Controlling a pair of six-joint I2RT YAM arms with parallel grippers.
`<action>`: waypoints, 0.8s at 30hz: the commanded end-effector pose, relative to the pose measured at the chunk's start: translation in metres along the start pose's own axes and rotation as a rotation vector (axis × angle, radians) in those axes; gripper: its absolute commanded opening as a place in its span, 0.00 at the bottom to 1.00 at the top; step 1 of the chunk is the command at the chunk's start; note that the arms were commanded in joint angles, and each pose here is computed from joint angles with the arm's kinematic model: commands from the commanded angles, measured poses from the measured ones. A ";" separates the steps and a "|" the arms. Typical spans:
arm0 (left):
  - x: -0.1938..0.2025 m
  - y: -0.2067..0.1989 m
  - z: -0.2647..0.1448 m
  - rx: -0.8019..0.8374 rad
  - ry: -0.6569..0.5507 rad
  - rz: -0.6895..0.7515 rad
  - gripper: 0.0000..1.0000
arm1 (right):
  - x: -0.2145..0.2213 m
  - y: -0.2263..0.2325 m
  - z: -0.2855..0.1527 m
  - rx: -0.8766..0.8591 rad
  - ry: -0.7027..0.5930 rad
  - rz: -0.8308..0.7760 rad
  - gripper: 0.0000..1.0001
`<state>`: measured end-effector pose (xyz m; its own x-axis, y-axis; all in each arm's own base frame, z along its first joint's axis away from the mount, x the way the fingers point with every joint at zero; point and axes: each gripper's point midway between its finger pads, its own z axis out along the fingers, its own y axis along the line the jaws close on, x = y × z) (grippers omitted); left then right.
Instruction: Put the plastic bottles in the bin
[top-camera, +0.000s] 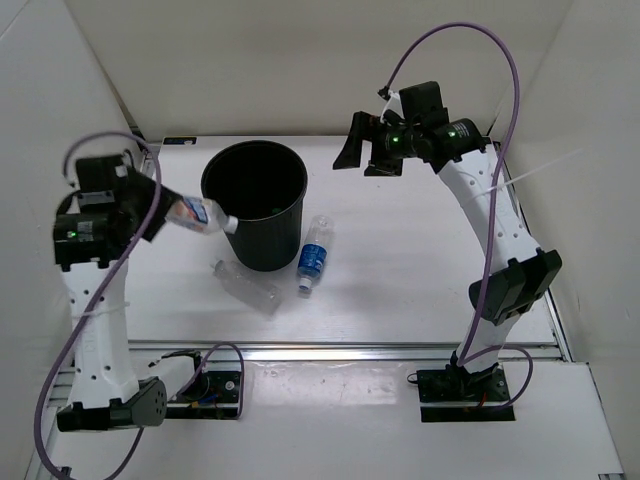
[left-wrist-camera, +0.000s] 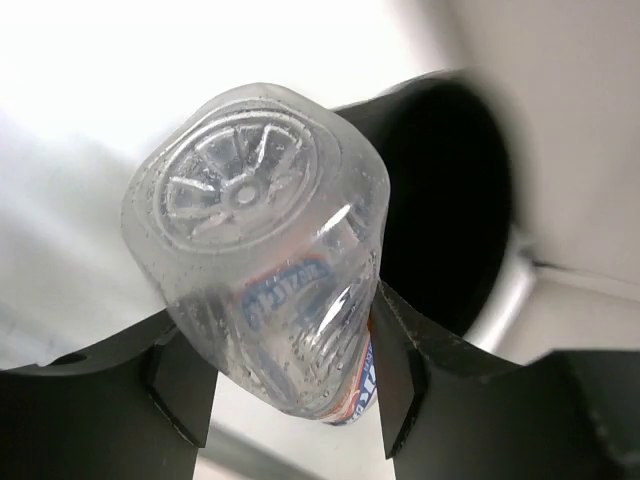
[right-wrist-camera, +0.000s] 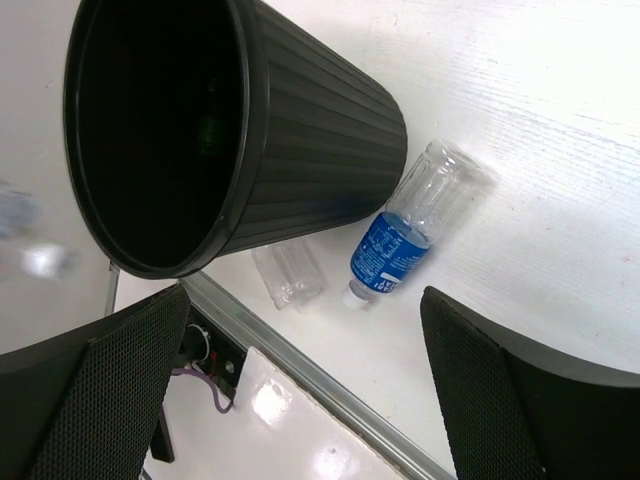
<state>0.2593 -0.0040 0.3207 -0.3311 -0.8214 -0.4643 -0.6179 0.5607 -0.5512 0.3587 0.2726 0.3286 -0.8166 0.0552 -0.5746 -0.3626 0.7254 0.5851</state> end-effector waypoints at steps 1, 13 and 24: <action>-0.010 -0.013 -0.038 0.035 0.017 0.101 0.39 | -0.007 0.014 -0.019 -0.047 -0.043 -0.039 1.00; -0.029 -0.113 0.009 0.310 0.010 0.066 0.46 | -0.005 0.009 -0.029 -0.037 -0.055 -0.029 1.00; -0.002 -0.164 0.026 0.320 0.007 0.375 1.00 | 0.058 -0.036 0.014 -0.049 0.166 0.339 1.00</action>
<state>0.4140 -0.1054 0.3447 -0.5781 -0.6015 -0.5513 -0.2605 0.7764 -0.5739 0.3412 0.2528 0.2839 -0.9089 0.1309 -0.3960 -0.1909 0.7138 0.6738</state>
